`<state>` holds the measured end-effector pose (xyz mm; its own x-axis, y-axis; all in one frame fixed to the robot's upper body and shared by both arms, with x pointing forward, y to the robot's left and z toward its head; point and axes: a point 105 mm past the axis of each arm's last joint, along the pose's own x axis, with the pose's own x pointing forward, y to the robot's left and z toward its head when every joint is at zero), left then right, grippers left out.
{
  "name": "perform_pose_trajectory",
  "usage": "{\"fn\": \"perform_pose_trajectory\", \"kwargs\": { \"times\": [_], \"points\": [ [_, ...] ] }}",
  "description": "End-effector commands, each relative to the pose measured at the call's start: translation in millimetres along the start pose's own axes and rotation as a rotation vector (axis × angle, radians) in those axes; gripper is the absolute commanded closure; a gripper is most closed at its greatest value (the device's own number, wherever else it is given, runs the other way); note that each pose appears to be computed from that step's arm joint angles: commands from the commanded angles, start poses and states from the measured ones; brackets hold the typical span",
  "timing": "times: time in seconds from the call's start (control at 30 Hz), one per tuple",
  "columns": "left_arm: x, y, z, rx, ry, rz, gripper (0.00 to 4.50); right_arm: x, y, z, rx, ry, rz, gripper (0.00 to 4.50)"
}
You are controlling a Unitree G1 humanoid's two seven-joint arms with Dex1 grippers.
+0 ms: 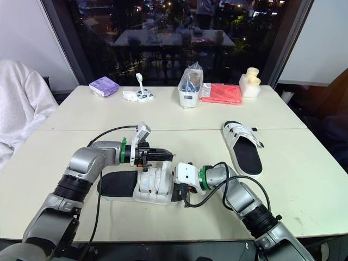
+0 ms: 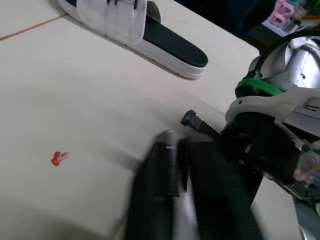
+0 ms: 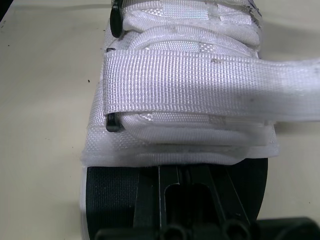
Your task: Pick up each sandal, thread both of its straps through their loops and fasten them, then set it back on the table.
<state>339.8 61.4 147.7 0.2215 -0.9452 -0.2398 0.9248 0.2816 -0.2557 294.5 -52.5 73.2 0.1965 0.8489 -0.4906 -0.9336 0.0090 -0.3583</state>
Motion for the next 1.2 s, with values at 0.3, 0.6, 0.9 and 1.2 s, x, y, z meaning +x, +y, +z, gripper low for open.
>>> {"fn": "perform_pose_trajectory", "kwargs": {
  "times": [0.3,0.6,0.9,1.2],
  "points": [
    [-21,-14,51,-0.075,-0.202,-0.105,4.47,6,31,-53,0.137,0.191,0.083,4.50],
    [-16,7,34,-0.038,-0.173,0.012,4.47,6,32,-54,0.137,0.193,0.085,4.50],
    [-13,32,-3,-0.026,-0.069,0.127,4.47,2,32,-55,0.140,0.201,0.083,4.50],
    [-4,41,-48,0.129,0.191,0.165,3.40,1,31,-56,0.141,0.204,0.081,4.50]
  ]
}}
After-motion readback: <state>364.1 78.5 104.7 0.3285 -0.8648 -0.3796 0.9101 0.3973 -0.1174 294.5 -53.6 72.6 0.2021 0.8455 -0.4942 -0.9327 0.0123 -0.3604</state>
